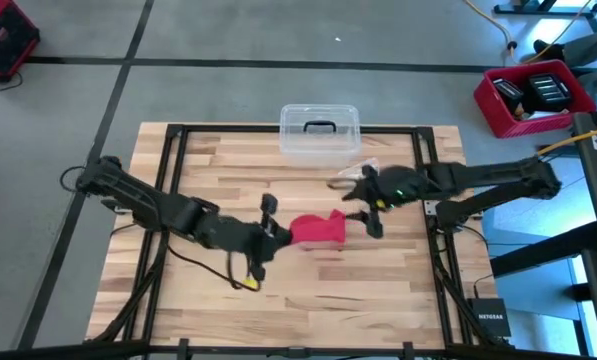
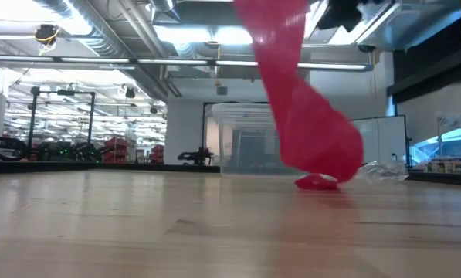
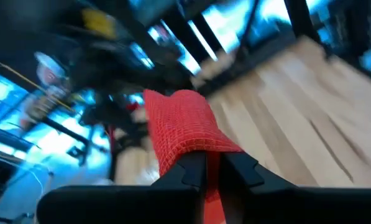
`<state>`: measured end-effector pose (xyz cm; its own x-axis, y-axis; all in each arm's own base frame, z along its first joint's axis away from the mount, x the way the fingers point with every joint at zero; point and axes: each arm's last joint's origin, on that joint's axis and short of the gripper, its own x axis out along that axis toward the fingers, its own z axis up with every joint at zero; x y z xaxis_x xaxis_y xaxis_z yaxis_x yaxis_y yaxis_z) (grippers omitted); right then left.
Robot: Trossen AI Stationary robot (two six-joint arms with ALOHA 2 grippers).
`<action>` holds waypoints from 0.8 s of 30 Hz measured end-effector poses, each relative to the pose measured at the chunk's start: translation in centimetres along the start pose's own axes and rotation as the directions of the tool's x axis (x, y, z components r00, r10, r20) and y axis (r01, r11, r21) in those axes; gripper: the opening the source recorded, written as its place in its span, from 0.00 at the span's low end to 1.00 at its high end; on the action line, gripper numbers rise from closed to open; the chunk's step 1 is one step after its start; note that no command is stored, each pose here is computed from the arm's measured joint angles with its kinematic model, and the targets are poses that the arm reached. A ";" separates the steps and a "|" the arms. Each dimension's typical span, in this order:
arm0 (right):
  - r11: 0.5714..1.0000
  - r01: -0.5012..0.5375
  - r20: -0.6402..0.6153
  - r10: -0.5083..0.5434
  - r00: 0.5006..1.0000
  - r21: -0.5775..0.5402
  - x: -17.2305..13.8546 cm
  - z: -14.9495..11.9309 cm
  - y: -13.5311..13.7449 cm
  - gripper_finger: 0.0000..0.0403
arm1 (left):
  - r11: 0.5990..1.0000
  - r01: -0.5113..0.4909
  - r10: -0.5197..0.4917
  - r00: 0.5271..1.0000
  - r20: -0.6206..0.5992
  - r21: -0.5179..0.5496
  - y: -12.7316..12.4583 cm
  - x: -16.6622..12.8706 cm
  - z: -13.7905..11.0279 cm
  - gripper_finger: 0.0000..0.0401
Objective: Roll bandage
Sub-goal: Roll the red bandage
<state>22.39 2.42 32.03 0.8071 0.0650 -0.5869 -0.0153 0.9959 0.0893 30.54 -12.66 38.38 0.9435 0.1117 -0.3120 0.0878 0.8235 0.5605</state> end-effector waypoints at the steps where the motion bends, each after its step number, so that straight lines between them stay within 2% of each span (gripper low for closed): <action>1: 1.000 -0.012 0.030 0.012 0.999 0.004 0.0 -0.8 0.3 0.59 | 1.000 -0.017 0.017 1.000 0.026 -0.011 0.5 -0.4 0.3 0.04; 4: 0.999 -0.036 0.081 0.034 0.996 0.023 0.6 -2.9 0.6 0.59 | 0.997 -0.064 0.066 0.994 0.082 -0.035 1.9 -0.9 0.7 0.04; 8: 0.999 -0.033 0.054 0.032 0.998 0.031 1.9 -4.8 0.4 0.59 | 0.991 -0.127 0.132 0.982 0.136 -0.050 3.1 -0.7 1.1 0.04; 15: 1.000 -0.016 0.038 0.016 0.999 0.015 2.9 -5.1 0.6 0.59 | 0.967 -0.242 0.253 0.940 0.229 -0.075 5.3 -0.6 1.7 0.04; 19: 0.999 -0.045 -0.035 0.045 0.998 0.001 1.7 -6.1 1.5 0.59 | 0.945 -0.310 0.327 0.897 0.297 -0.103 6.5 -1.1 2.4 0.04; 21: 0.999 -0.028 -0.053 0.029 0.998 0.018 0.6 -6.6 1.9 0.59 | 0.931 -0.336 0.364 0.870 0.334 -0.140 7.0 -1.4 2.7 0.04; 24: 0.999 0.022 0.002 -0.022 1.000 0.035 -0.9 -6.7 2.2 0.59 | 0.920 -0.356 0.391 0.846 0.363 -0.161 7.4 -1.8 3.0 0.04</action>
<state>17.68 5.02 27.36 0.8085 0.0428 -0.5869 0.0232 0.9943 0.1044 30.46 -8.47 45.40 0.9483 0.2142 0.2341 -0.3068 0.8076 0.5037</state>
